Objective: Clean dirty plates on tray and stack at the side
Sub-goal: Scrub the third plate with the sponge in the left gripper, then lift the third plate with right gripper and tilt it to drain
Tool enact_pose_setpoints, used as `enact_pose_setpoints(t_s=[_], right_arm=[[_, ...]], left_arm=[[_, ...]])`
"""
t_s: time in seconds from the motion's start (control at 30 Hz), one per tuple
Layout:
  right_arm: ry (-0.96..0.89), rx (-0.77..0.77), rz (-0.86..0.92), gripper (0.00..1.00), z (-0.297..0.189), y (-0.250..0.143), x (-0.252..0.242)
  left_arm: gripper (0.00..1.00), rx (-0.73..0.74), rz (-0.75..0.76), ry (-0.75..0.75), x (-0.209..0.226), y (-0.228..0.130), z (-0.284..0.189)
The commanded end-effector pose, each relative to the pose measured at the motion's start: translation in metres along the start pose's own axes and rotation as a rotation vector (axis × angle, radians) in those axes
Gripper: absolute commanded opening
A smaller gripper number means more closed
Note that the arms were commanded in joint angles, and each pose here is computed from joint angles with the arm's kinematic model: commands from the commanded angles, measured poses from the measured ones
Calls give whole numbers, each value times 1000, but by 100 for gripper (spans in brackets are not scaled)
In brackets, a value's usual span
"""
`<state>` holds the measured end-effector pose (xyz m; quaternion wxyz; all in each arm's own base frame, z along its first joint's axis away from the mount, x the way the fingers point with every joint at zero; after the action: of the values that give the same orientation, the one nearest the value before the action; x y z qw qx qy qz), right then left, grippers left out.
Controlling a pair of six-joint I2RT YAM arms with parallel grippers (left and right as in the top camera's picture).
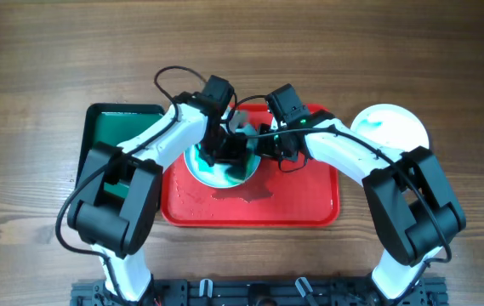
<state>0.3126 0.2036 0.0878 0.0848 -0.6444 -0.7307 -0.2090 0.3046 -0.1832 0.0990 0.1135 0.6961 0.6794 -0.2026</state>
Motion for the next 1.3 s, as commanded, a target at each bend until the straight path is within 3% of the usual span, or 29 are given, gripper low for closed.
enact_pose_setpoints(t_s=[0.0, 0.13, 0.23, 0.37, 0.47, 0.63, 0.8, 0.97, 1.17, 1.27], right_arm=[[-21, 11, 9, 4, 6, -3, -6], [-21, 11, 9, 4, 6, -3, -6], [-21, 11, 10, 4, 6, -3, -6], [-21, 10, 9, 4, 6, -3, -6], [24, 13, -42, 4, 4, -2, -2], [8, -58, -136, 4, -27, 3, 6], [-344, -186, -205, 4, -90, -3, -9], [-759, -305, -193, 4, -152, -16, -31], [-996, -469, -326, 4, -187, -37, -1], [-1171, -530, -522, 5, -193, -48, 26]], left_arm=[[4, -41, 79, -83, -9, 9, 6], [4, -434, -261, 435, 36, 38, -9], [4, -551, -424, 619, 60, 38, -29], [4, -506, -498, 611, 53, 30, -64], [4, -426, -388, 509, 26, 21, -95], [4, -484, -397, 371, 16, 13, -154], [4, -504, -481, 348, 42, 22, -166], [4, -507, -473, 304, 40, 30, -162], [4, -515, -474, 300, 39, 31, -162], [4, -523, -472, 296, 39, 32, -162]])
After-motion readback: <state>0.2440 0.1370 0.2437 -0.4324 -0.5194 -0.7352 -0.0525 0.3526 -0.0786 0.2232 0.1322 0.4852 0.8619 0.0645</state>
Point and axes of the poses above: each gripper's point midway between its finger pads, its own z axis out along the fingers, its own x axis along the line the jaws close on, y = z × x, the point moved 9 cm from there along -z, back along the fingers, and after that the axes turned 15 degrees about -z, right-handed, at the moved point
